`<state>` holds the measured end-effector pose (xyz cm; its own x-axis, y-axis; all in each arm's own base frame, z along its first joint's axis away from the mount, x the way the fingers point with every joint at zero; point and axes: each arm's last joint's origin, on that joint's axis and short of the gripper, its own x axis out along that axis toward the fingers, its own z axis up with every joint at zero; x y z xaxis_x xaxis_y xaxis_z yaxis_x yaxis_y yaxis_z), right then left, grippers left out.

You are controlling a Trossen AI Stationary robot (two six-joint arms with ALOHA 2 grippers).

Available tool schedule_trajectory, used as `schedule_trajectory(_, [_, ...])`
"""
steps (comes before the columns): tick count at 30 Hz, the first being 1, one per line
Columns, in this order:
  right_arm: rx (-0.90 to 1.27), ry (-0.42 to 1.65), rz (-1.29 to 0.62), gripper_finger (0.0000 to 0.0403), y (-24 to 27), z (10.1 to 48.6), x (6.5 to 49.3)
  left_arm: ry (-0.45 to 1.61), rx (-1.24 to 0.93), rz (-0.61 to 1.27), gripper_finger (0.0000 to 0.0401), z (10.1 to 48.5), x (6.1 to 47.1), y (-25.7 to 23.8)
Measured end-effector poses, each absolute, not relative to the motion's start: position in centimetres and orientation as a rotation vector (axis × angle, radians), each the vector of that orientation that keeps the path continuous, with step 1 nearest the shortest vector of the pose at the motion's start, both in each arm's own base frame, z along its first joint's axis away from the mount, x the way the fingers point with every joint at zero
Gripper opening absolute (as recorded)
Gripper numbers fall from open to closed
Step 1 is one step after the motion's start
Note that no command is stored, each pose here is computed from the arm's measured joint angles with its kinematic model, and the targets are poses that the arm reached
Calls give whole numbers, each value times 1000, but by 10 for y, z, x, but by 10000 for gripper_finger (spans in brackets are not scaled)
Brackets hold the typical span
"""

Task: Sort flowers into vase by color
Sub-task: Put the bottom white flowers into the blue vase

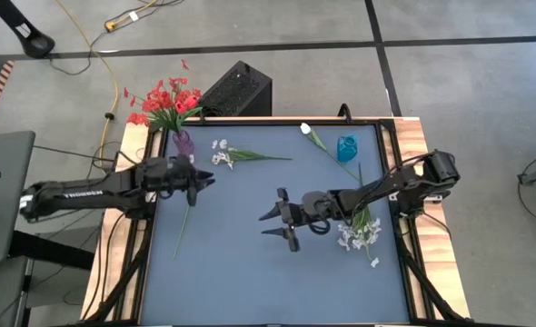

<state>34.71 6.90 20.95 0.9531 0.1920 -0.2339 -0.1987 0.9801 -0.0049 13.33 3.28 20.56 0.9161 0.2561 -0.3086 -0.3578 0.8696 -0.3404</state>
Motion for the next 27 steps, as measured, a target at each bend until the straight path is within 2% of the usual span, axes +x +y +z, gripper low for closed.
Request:
schedule_trajectory(10, [164, 573, 99, 205, 65, 227, 303, 239, -229, 155, 112, 207, 152, -6])
schedule_trajectory(15, [141, 818, 46, 205, 61, 225, 273, 212, -105, 106, 112, 205, 166, -25])
schedule_trajectory(22, [-194, 1112, 18, 205, 41, 216, 243, 148, 7, -8, 112, 200, 186, -40])
schedule_trajectory(27, [-550, 1279, 214, 205, 27, 208, 233, 163, 18, -14, 112, 194, 192, -41])
